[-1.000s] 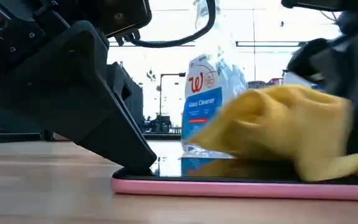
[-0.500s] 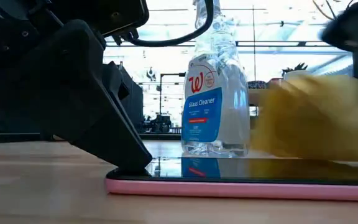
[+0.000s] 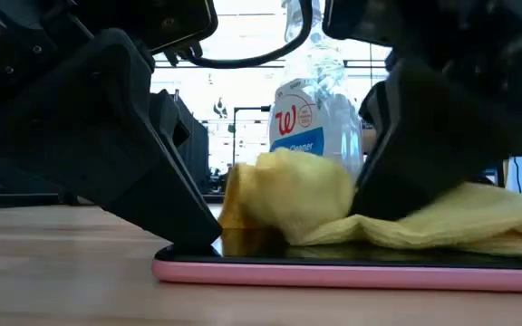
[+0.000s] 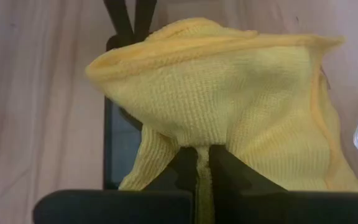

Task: Apply microfiber cloth
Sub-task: Wipe the front of the cellphone with the microfiber cloth

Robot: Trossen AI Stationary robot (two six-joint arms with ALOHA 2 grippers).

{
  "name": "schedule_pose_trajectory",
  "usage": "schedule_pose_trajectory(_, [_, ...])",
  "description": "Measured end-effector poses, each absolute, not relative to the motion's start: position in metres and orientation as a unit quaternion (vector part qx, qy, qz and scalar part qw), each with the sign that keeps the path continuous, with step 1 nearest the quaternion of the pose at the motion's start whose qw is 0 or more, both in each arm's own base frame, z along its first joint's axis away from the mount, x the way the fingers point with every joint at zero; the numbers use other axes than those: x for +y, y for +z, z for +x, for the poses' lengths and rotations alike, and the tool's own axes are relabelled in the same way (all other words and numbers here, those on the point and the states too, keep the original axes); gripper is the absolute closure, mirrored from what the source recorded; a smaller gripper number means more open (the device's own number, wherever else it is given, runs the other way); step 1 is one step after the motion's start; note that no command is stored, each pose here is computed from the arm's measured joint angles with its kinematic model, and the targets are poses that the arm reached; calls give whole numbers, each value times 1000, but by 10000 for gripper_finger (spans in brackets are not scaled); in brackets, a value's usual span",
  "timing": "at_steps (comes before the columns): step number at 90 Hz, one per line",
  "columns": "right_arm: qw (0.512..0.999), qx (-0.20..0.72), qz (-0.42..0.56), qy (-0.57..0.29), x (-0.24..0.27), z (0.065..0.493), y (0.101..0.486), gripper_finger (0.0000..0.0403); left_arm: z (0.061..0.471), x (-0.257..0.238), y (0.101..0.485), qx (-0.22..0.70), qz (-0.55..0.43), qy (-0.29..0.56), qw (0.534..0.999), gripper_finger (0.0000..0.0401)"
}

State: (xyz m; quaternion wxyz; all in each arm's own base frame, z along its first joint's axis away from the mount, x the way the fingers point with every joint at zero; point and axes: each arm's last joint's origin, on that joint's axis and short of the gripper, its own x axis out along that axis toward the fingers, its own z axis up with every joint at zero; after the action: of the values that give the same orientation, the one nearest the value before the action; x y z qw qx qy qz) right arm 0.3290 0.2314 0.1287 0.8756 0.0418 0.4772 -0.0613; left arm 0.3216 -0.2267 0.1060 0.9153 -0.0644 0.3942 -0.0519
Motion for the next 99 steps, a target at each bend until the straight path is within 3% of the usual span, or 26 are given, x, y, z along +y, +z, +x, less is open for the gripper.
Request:
schedule_pose_trajectory(29, [805,588,-2,-82,253,274,123,401,322,-227,106,394,-64,-50,916,396])
schedule_pose_trajectory(41, [808,584,11,-83,259,265,132,393,321,-227,106,394,-63,-50,916,396])
schedule_pose_trajectory(50, [829,552,27,-86,259,267,141,392,321,-227,106,393,-63,-49,916,396])
schedule_pose_trajectory(70, [924,377,45,-38,265,310,159,391,322,-227,106,390,-65,-50,917,396])
schedule_pose_trajectory(99, [938,338,75,-31,246,358,116,391,322,-227,107,386,-65,-51,919,396])
